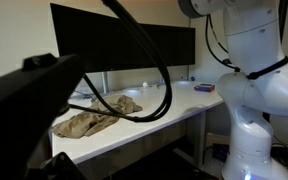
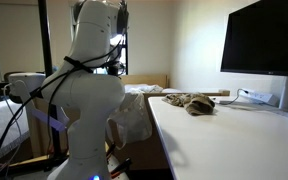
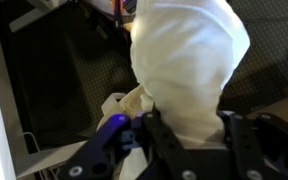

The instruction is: Put the white shirt in the bag

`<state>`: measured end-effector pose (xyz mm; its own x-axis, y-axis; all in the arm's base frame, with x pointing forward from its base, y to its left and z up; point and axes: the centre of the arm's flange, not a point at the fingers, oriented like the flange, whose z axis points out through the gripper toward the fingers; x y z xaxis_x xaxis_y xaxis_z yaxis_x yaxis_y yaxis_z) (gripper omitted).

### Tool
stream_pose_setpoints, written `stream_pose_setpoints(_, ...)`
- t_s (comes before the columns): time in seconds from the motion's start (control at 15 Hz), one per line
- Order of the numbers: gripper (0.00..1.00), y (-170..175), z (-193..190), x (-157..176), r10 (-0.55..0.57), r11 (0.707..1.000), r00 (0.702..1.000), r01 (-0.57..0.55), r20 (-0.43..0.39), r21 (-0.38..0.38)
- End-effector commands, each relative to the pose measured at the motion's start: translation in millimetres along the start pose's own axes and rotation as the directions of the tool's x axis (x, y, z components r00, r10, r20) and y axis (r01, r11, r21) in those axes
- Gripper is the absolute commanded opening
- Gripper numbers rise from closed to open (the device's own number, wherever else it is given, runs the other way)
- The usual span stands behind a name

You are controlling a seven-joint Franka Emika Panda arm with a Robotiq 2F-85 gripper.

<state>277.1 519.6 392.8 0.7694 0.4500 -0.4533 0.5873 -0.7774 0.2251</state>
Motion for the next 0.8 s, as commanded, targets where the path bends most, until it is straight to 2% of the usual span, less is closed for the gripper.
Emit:
stream_pose_setpoints(0.0,0.11,7.7,0.8,9.7,0.038,0.999,0.998,-0.040,-0.055,-0.022)
stream_pose_setpoints(0.33,0.11,36.0,-0.1,23.5,0.072,0.994,0.992,-0.079,-0.102,-0.070)
stream_pose_setpoints(0.73,0.11,73.7,5.2,28.8,0.134,0.989,0.987,-0.139,-0.087,-0.059)
